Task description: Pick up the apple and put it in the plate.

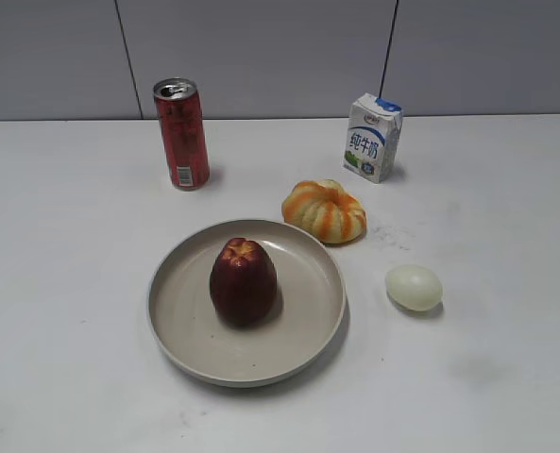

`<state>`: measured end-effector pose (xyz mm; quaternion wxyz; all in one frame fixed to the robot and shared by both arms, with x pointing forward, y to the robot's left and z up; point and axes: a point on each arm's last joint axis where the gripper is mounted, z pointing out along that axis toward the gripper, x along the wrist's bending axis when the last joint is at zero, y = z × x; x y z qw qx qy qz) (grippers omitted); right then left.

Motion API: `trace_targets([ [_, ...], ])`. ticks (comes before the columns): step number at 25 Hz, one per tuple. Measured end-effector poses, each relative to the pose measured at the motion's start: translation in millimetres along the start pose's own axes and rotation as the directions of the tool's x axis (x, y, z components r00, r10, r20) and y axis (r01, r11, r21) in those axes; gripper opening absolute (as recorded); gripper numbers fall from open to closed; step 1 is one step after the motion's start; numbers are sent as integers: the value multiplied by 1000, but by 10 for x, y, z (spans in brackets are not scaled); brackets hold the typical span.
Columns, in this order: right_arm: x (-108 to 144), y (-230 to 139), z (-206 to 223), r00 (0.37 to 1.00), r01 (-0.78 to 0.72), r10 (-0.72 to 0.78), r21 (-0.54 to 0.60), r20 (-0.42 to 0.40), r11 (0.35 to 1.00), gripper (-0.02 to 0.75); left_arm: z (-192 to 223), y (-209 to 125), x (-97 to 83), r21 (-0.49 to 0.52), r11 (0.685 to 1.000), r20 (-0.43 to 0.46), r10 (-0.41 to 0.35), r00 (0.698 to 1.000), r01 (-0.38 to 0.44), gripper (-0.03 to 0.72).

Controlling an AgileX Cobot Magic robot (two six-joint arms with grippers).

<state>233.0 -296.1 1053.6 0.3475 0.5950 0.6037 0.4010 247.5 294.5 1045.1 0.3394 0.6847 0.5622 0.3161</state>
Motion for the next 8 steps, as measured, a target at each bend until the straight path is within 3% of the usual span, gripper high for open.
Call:
trace_targets([
  [3, 0, 0, 0, 1000, 0, 0, 0, 0, 1000, 584, -94, -61, -11, -75, 997, -12, 6, 1000, -7, 572],
  [8, 0, 0, 0, 1000, 0, 0, 0, 0, 1000, 584, -112, -77, -11, -88, 996, -16, 6, 1000, -8, 571],
])
